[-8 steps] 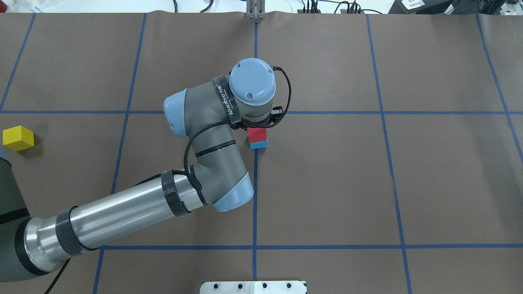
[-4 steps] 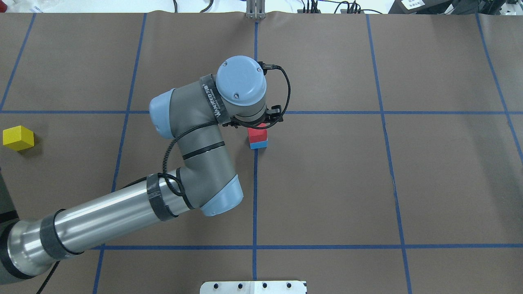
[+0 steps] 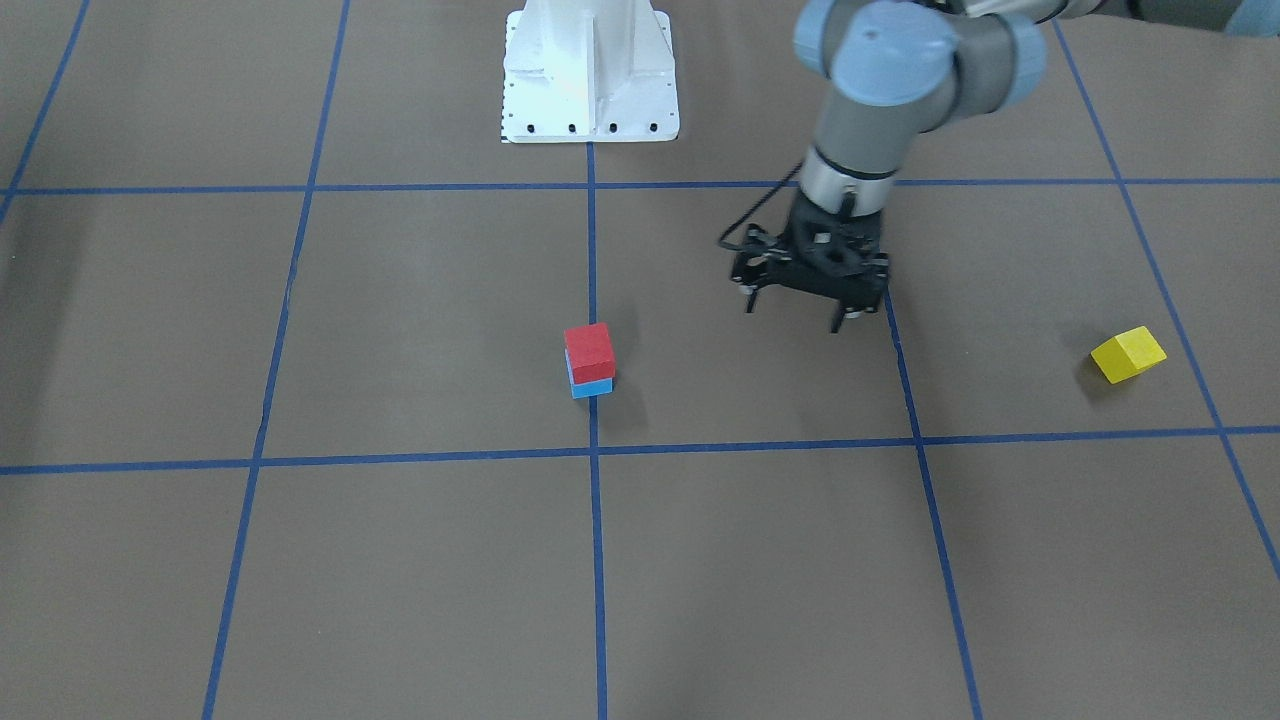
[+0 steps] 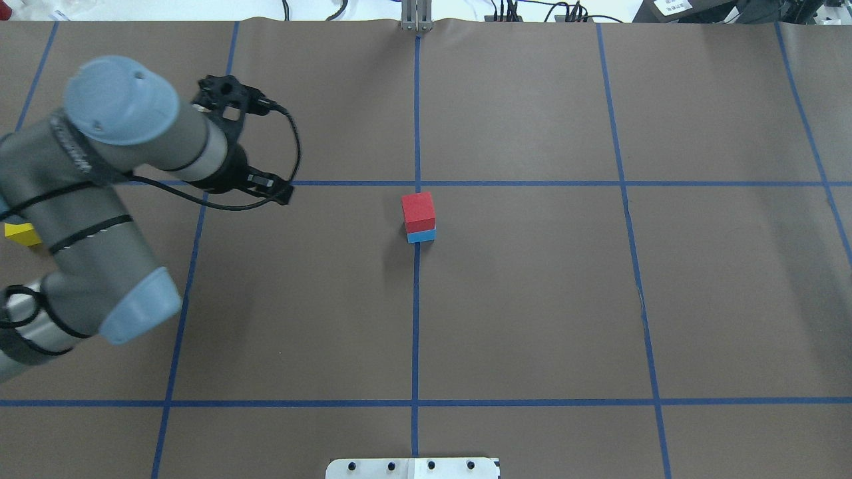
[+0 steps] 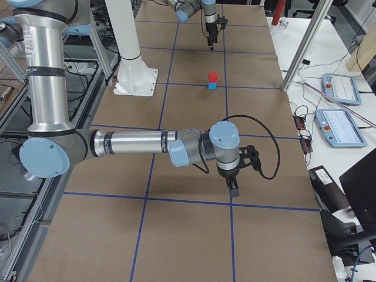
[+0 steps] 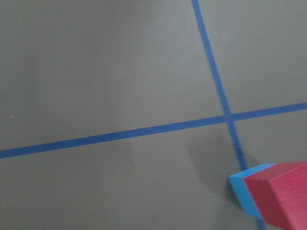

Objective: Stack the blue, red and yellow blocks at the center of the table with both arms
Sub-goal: 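Move the left gripper to the yellow cube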

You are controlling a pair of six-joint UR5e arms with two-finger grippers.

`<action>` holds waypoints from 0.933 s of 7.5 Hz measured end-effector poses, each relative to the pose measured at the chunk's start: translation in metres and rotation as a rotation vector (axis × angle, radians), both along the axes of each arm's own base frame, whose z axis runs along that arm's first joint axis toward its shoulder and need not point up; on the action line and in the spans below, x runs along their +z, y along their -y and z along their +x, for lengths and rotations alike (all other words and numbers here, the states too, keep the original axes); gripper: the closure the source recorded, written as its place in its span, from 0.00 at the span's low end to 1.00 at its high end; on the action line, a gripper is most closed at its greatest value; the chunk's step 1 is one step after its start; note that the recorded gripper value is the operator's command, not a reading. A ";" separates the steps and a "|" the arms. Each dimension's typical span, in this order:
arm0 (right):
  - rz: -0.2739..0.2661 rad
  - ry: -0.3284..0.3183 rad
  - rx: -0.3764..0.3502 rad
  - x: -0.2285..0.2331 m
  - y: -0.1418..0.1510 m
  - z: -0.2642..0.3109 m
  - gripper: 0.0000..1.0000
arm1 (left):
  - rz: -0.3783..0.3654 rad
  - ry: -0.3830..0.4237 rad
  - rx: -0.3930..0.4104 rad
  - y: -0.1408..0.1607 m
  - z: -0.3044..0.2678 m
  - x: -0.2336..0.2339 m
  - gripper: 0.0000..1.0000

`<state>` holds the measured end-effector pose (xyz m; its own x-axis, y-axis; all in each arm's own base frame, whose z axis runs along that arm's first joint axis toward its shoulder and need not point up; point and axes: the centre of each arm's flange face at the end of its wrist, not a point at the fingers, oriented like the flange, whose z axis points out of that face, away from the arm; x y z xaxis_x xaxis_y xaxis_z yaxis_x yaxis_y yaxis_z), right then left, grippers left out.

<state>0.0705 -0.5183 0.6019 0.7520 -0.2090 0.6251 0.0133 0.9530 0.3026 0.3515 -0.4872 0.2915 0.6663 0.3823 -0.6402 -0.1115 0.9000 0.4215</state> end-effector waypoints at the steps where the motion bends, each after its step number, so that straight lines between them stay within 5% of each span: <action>1: 0.000 0.000 0.000 0.000 0.000 0.000 0.00 | 0.071 0.039 0.077 0.004 -0.062 0.055 0.00; 5: 0.001 0.000 -0.001 0.001 -0.001 0.000 0.00 | 0.284 -0.060 0.328 -0.005 -0.222 0.296 0.00; 7: 0.001 0.000 -0.001 0.001 -0.001 0.000 0.00 | 0.351 -0.090 0.363 -0.015 -0.239 0.359 0.00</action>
